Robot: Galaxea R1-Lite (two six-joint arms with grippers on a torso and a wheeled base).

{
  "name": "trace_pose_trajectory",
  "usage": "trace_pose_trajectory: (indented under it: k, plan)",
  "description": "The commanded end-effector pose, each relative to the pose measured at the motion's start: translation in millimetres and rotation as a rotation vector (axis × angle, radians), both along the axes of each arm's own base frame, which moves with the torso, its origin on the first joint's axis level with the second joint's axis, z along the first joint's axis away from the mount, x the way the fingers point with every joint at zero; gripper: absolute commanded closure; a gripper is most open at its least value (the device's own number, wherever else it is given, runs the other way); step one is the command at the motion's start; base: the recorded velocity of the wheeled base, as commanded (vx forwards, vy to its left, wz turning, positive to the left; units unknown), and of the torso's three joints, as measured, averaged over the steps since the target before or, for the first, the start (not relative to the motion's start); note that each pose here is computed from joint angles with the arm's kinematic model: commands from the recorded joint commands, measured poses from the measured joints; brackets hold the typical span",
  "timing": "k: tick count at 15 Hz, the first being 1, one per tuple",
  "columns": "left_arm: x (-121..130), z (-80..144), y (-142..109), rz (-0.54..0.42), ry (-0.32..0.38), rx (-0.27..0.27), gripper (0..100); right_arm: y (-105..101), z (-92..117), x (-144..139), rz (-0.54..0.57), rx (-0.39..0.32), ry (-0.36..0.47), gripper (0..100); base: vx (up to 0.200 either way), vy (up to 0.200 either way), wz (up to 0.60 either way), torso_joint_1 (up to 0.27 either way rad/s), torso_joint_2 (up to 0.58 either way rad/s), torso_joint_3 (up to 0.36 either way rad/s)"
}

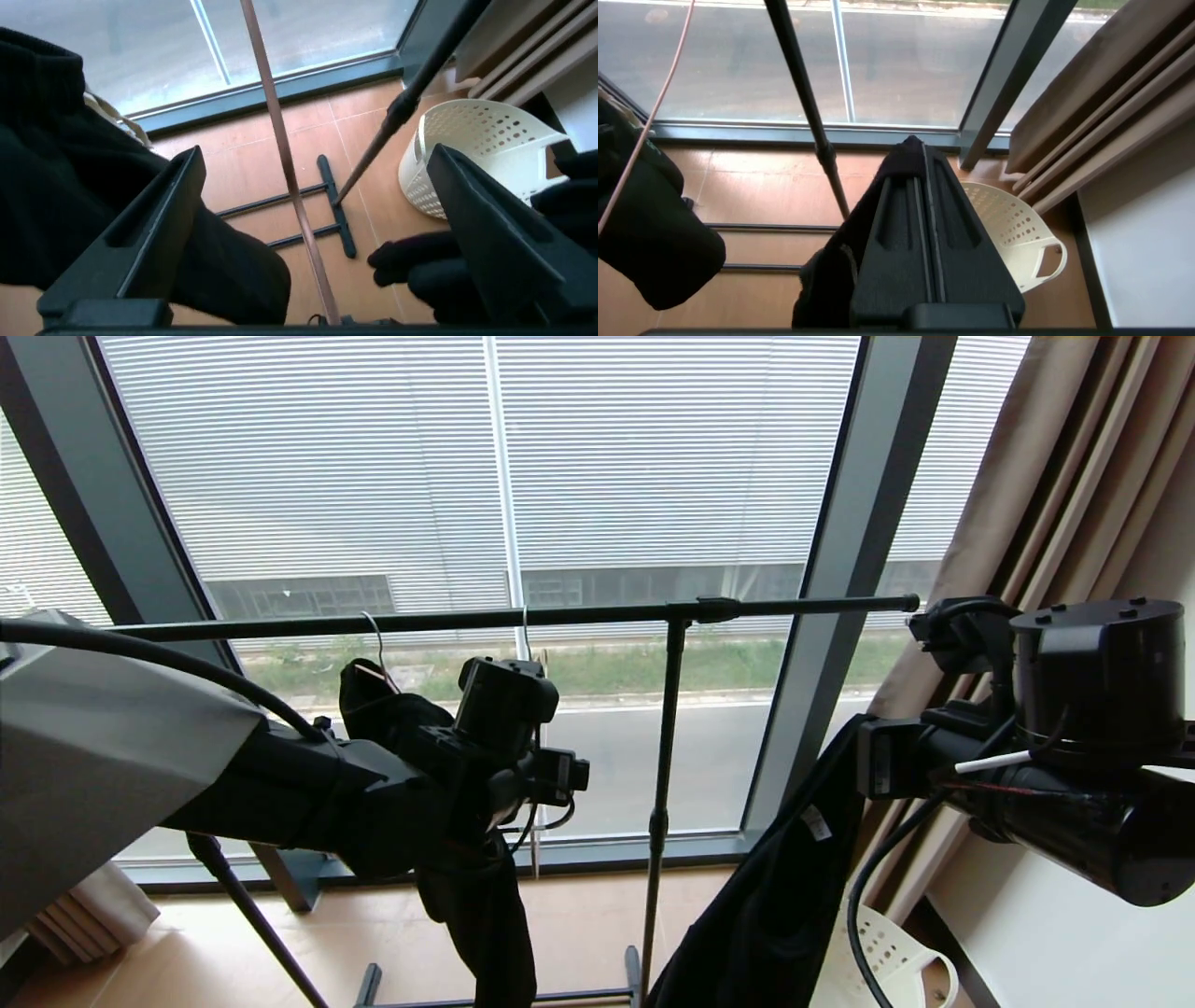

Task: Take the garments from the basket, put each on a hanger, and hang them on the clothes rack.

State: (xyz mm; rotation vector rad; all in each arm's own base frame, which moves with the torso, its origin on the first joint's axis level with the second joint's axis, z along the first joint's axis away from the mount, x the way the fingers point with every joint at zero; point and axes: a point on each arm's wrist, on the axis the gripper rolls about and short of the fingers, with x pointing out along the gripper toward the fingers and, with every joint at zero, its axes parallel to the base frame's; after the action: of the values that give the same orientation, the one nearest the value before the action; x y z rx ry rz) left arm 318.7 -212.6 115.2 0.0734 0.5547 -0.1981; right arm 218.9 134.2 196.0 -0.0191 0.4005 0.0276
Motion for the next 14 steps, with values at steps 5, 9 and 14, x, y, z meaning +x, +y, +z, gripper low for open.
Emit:
trace_pose_trajectory:
  k: [5, 9, 14]
  plan:
    - [21.5, -16.7, -0.3, 0.032, 0.013, 0.009, 100, 0.5, -1.8, 0.5, 0.002, -0.003, 0.006, 100, 0.000, 0.000, 0.00, 0.000, 0.00, 0.000]
    - [20.9, -16.6, -1.4, 0.029, 0.011, 0.008, 100, 0.5, -1.8, 0.5, 0.001, -0.002, 0.006, 100, 0.000, 0.000, 0.00, 0.000, 0.00, 0.000]
    - [23.2, -12.3, -3.1, 0.025, -0.018, -0.013, 100, 0.5, -1.8, 0.5, 0.002, -0.003, 0.006, 100, 0.000, 0.000, 0.00, 0.000, 0.00, 0.000]
